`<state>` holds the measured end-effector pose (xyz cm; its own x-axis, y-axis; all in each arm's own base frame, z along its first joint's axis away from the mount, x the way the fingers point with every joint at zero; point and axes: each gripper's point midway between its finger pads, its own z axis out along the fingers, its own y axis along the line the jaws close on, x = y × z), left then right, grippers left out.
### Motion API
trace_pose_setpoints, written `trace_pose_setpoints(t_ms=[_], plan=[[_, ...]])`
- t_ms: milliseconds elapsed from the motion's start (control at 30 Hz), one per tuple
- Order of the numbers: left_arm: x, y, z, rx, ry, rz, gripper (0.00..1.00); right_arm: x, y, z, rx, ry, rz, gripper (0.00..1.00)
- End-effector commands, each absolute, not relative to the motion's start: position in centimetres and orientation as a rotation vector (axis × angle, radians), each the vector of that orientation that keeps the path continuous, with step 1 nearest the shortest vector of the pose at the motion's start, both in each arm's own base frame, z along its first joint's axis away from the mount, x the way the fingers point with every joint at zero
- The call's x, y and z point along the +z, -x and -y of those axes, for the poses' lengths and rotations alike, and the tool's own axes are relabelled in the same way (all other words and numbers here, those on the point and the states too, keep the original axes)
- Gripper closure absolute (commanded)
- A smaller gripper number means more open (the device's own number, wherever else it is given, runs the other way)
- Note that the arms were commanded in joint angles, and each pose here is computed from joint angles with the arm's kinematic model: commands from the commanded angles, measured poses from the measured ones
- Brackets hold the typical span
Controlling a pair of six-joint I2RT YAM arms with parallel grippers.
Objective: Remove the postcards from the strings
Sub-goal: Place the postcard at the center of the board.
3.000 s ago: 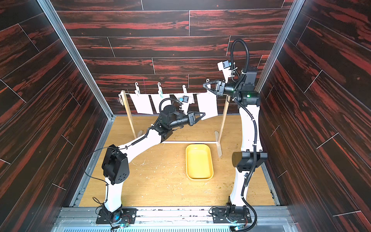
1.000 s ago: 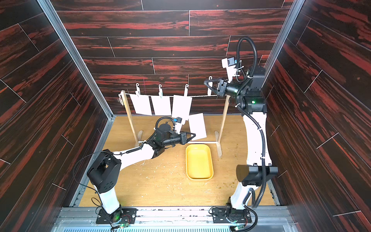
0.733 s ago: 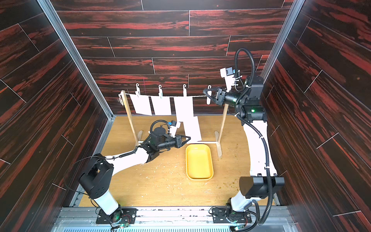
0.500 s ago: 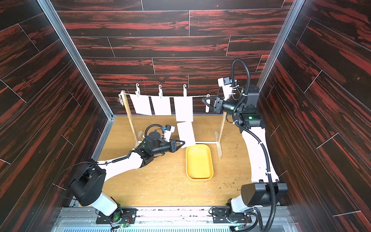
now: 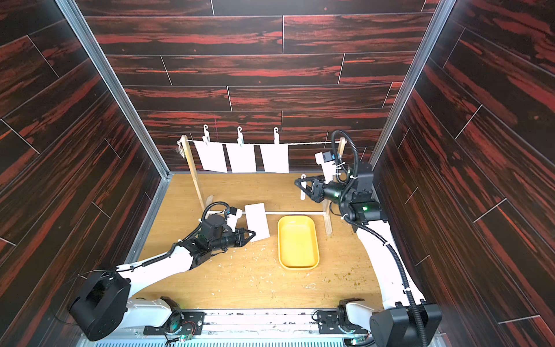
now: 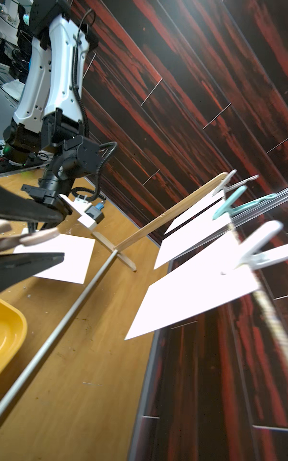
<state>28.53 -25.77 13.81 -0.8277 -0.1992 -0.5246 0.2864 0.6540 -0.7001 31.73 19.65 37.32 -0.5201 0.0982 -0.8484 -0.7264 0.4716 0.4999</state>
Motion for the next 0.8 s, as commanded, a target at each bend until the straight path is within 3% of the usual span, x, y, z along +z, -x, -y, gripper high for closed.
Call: trace_pose_setpoints(t_ms=[0, 167, 500, 600, 767], plan=[[11.6, -27.6, 21.8, -0.918, 0.060, -2.386, 1.00, 34.8, -30.8, -20.6, 1.118, 0.535, -1.862, 0.83], [9.3, -26.5, 18.6, -0.857, 0.182, -2.442, 1.00, 30.3, -29.5, -21.9, 1.137, 0.528, -1.949, 0.83], [5.6, -25.4, 17.4, -0.861, 0.335, -2.513, 0.99, 23.8, -28.0, -22.9, 1.201, 0.465, -2.055, 0.84], [4.9, -25.6, 16.1, -0.835, 0.409, -2.504, 0.91, 21.9, -28.0, -22.8, 1.204, 0.427, -2.087, 0.84], [4.7, -25.8, 14.5, -0.774, 0.485, -2.509, 0.66, 19.0, -28.4, -22.7, 1.191, 0.378, -2.139, 0.84]])
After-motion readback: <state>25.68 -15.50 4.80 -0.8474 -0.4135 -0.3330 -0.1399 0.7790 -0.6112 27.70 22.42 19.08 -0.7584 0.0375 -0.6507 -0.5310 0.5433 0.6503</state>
